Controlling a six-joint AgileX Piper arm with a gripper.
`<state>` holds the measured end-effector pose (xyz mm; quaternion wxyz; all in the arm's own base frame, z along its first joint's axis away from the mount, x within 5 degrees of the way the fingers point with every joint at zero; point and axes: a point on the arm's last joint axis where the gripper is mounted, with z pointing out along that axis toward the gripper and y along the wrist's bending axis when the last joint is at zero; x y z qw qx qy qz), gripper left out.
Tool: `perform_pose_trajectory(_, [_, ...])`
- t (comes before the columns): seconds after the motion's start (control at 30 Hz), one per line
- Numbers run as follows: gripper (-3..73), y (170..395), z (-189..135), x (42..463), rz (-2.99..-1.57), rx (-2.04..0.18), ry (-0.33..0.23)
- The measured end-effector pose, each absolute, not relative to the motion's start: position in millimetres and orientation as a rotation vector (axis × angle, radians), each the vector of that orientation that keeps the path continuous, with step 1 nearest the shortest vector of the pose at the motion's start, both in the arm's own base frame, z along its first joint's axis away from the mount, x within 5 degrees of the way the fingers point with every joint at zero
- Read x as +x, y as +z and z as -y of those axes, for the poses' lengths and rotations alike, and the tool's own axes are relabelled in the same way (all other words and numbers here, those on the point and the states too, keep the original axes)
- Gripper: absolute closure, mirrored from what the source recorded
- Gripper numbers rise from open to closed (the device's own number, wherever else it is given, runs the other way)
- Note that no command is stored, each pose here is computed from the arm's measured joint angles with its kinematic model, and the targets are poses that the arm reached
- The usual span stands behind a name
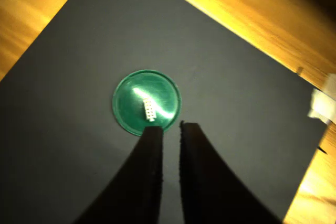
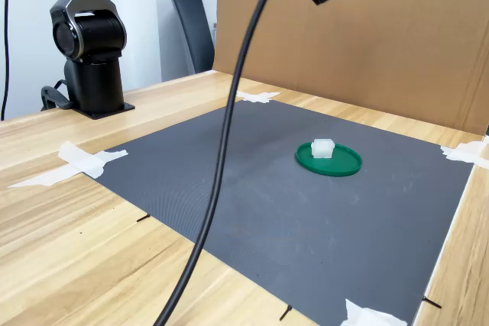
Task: Grasp a white terminal and put it in the green lid.
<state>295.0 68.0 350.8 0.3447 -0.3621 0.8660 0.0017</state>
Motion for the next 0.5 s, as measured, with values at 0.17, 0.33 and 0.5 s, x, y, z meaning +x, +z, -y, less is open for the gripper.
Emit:
perform_pose_trajectory(0.17, [71.1, 366, -25, 233, -2.121, -0.684, -0.036])
perform_pose_trajectory(0.33, [72.0, 361, -17, 194, -2.089, -0.625, -0.054])
perform_pose_trajectory(0.5, [71.9, 355, -11, 156, -2.003, -0.439, -0.048])
